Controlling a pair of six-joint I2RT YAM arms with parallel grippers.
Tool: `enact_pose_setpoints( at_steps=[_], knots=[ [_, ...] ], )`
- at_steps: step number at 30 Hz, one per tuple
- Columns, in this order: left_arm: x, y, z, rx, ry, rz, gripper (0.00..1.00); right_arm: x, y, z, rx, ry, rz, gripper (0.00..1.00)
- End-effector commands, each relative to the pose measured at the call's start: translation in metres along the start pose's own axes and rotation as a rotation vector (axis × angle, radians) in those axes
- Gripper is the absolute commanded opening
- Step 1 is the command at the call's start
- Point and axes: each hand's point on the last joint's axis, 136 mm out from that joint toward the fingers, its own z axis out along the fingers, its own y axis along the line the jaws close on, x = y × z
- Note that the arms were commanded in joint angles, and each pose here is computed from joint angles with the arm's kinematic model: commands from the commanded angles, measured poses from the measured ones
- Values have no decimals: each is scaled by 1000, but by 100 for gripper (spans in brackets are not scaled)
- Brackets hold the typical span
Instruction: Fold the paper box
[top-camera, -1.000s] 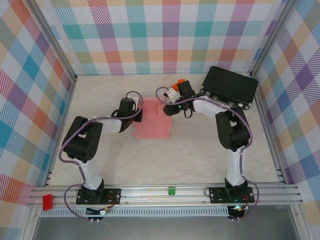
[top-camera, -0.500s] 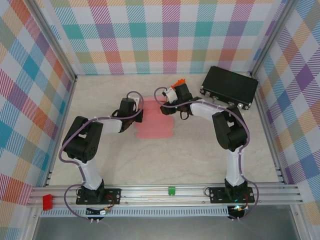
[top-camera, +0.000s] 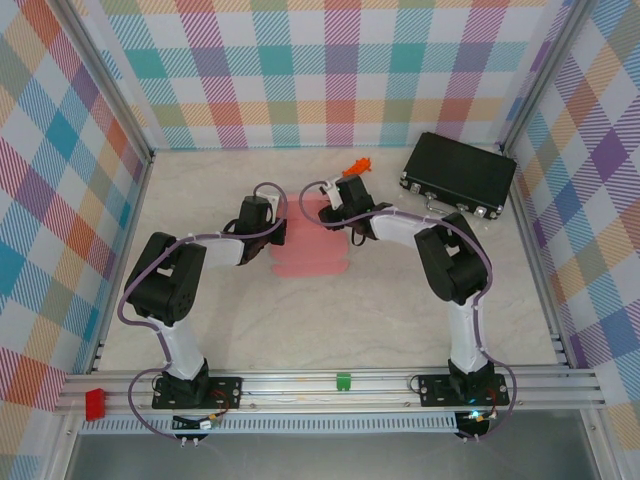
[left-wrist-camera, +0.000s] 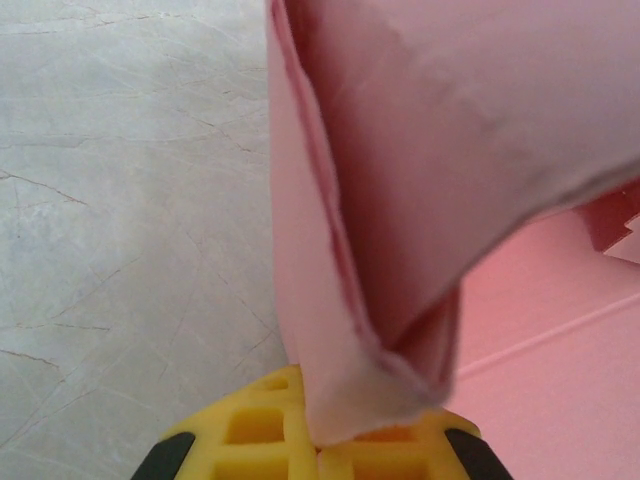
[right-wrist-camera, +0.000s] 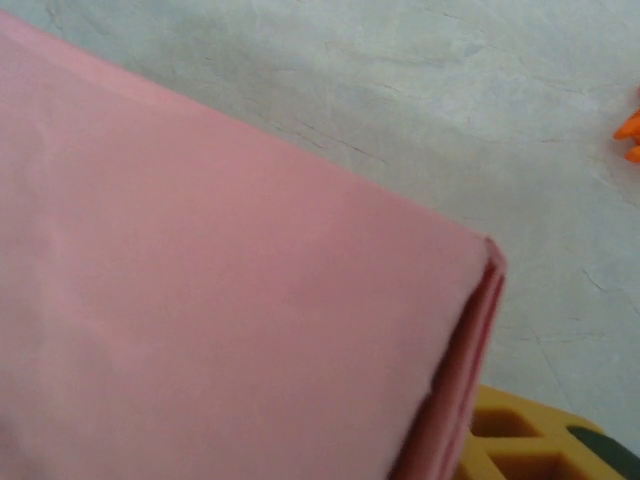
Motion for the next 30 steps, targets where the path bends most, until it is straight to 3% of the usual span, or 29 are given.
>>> enact_pose_setpoints(
  at_steps=[1,11,19,30],
  knots=[
    [-9,-15,0,49,-19,17,4,-5,-1,5,62,-38,-10,40],
    [-8,-19,-4,71,-1,1,3,-8,-6,10,118,-30,-21,26],
    [-4,-22,-17,36,33,-87,3,-9,-5,16,154,2,-52,25],
    [-3,-27,-17,25,39,-89,3,-5,-8,23,229,50,-92,21]
  ],
)
